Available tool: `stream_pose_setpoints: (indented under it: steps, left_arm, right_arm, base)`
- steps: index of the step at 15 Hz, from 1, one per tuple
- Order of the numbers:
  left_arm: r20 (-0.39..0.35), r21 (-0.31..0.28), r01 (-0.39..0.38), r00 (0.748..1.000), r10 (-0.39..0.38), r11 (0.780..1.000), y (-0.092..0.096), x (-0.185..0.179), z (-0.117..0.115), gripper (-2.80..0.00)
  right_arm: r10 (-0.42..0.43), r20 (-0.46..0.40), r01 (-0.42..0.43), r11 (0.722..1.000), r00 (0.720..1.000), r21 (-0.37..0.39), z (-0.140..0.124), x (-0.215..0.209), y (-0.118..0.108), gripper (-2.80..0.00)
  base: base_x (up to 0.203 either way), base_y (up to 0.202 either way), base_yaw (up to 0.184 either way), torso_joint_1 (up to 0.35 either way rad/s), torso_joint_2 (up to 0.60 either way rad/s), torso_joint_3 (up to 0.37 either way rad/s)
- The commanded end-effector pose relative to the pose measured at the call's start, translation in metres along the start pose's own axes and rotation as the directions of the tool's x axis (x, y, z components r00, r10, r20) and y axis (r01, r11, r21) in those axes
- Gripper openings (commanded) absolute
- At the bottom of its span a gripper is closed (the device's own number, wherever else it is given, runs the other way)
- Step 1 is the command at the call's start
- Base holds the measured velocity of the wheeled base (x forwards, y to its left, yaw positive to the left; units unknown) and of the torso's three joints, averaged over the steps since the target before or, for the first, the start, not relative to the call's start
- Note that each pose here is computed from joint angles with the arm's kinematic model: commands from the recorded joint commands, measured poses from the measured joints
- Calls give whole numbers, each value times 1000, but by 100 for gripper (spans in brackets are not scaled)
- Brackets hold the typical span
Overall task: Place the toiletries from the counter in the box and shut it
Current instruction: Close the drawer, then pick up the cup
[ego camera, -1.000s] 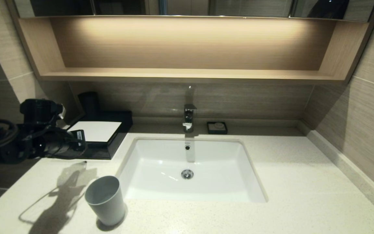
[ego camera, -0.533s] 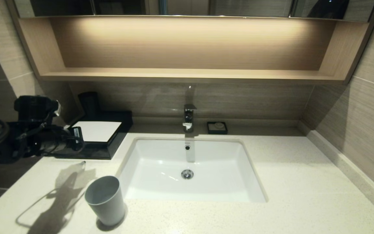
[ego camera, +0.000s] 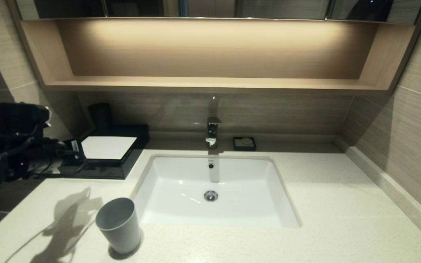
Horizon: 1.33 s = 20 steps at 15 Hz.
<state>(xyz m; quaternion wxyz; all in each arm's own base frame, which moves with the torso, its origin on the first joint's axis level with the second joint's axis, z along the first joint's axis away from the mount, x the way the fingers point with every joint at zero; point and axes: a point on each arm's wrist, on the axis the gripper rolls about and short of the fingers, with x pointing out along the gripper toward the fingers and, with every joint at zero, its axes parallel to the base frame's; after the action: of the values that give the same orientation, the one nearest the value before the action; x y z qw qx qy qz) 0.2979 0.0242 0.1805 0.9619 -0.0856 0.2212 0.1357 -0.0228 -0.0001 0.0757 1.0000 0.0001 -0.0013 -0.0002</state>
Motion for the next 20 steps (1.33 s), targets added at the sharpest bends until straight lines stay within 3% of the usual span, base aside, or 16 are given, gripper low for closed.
stream_pose_setpoints:
  steps: [1,6,13,17,20]
  left_arm:
    - [75,0,13,997,-13,1000,1,-22,14,-280]
    - [170,88,26,985,-41,996,0,-47,24,-280]
    - [179,98,36,982,-54,995,5,-70,13,-280]
    - [159,146,128,976,-151,981,-17,-80,6,-280]
    - [91,208,193,972,-215,959,-35,-88,6,-280]
  right_arm:
    - [0,0,0,1000,1000,0,0,0,0,-280]
    - [0,-1,0,1000,1000,0,0,0,0,-280]
    - [0,-1,0,1000,1000,0,0,0,0,-280]
    - [0,0,0,1000,1000,0,0,0,0,-280]
    - [0,0,0,1000,1000,0,0,0,0,-280]
  base:
    - [0,0,0,0,0,0]
    - [0,0,0,0,0,0]
    - [0,0,0,0,0,0]
    - [0,0,0,0,0,0]
    - [0,0,0,0,0,0]
